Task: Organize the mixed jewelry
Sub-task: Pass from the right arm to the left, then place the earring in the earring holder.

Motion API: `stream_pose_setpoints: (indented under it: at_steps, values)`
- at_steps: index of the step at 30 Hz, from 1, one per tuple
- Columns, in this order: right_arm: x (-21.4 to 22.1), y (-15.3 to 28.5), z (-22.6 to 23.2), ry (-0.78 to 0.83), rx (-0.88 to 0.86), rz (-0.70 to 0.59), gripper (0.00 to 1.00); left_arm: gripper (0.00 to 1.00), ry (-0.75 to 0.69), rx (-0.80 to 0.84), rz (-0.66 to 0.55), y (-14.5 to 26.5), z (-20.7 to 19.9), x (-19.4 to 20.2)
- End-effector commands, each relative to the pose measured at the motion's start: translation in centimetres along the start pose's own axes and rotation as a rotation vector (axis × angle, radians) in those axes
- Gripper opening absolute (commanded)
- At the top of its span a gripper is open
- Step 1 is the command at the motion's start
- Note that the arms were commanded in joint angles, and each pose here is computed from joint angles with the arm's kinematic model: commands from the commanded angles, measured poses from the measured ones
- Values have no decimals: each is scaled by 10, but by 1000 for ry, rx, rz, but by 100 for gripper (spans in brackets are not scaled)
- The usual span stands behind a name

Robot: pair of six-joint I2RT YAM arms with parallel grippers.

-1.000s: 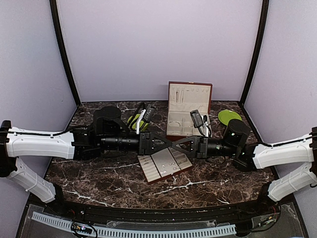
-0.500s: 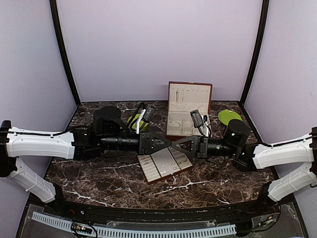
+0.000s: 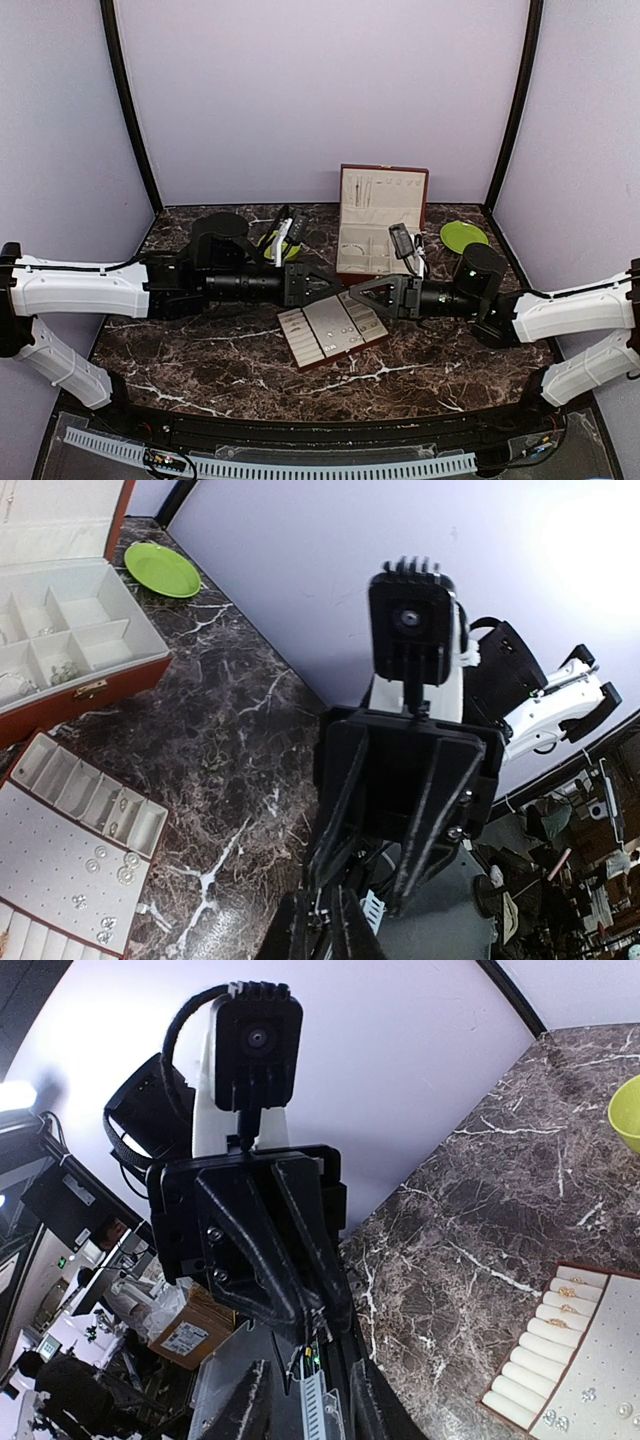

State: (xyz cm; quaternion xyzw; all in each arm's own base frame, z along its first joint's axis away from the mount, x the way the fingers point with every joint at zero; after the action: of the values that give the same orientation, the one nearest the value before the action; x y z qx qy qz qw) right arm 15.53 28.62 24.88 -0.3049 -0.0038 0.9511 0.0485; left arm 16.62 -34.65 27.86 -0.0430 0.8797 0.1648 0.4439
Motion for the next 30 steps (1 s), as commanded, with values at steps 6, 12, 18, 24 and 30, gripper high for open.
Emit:
stream_pose_setpoints:
  at_steps: [6, 12, 18, 24, 30]
  values:
    - [-8, 20, 3, 19, 28, -84, 37, 6, 86, -133, 35, 2, 19, 3]
    - [-10, 30, -29, -45, 265, -93, 38, 6, 119, -194, 133, -3, 37, 14]
    - [-4, 51, -75, -149, 628, -71, 37, 5, 165, -281, 312, -18, 59, 34]
    - [1, 66, -88, -167, 794, -72, 37, 5, 182, -374, 466, -36, 79, 52]
    - [2, 80, -90, -164, 848, -103, 44, 5, 213, -439, 569, -48, 101, 68]
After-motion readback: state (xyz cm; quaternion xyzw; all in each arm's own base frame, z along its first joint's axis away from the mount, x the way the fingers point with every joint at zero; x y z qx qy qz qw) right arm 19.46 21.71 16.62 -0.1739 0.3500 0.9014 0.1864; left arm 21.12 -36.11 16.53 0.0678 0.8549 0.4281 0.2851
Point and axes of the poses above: each gripper's point midway between its finger pads, its own y axis back along the fingers, its own z axis along the line the jaws close on, x = y × z, the point moved 7 cm from there along y, back along the fingers, and after that the axes turned 9 degrees about -y, right-handed, at the moved point
